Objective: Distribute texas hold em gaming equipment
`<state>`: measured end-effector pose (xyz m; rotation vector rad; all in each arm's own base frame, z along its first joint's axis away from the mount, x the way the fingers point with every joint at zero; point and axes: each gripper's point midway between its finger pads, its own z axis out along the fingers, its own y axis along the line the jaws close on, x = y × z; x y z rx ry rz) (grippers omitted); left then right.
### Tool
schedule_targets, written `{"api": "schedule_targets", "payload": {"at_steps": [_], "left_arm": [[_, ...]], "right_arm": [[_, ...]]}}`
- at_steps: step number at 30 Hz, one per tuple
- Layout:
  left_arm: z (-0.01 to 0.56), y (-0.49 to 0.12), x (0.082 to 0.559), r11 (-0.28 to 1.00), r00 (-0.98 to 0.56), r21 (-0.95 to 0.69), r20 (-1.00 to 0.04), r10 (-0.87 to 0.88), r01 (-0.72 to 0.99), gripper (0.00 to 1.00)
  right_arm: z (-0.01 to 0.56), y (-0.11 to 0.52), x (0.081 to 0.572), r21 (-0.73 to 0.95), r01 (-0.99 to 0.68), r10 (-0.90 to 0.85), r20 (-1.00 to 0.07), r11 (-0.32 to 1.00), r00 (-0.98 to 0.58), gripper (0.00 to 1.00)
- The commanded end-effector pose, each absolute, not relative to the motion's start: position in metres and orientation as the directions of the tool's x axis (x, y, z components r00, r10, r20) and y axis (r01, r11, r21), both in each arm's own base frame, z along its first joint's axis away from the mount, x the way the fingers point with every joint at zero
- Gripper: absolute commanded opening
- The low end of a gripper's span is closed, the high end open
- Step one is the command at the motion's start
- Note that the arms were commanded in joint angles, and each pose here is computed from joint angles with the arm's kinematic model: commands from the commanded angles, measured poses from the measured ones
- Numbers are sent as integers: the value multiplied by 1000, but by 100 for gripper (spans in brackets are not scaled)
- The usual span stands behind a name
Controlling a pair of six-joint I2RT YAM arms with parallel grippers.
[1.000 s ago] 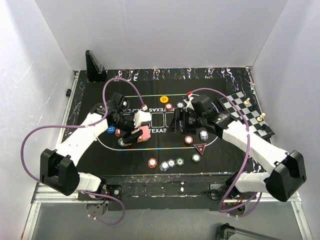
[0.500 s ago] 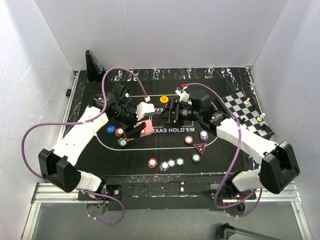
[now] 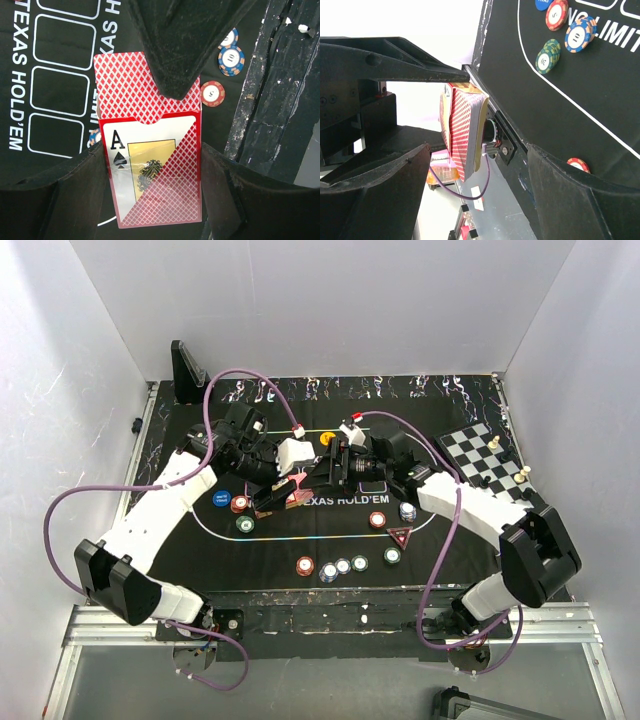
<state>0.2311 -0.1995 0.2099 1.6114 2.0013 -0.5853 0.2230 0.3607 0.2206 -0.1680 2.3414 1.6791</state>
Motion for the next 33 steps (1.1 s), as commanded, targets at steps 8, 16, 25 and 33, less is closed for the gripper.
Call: {"api": "schedule_targets", "payload": {"at_steps": [8,16,25,33], "left_arm": [[233,-216,243,209,-136,23,-688,713,978,0],[240,-223,244,204,-115,41,-709,695,978,0],[240,-219,243,217,-107,65,-711,695,974,0],[253,-215,254,316,-119,129,-743,659,940,98]], "right_arm": [[248,389,216,930,-288,4,-296,229,-955,79],[248,401,222,933,-272,11,-283,237,-959,68],[251,406,216,959,-226,-1,-229,169,-973,25],[252,401,214,967,-213,5,-216,139,-976,11]]}}
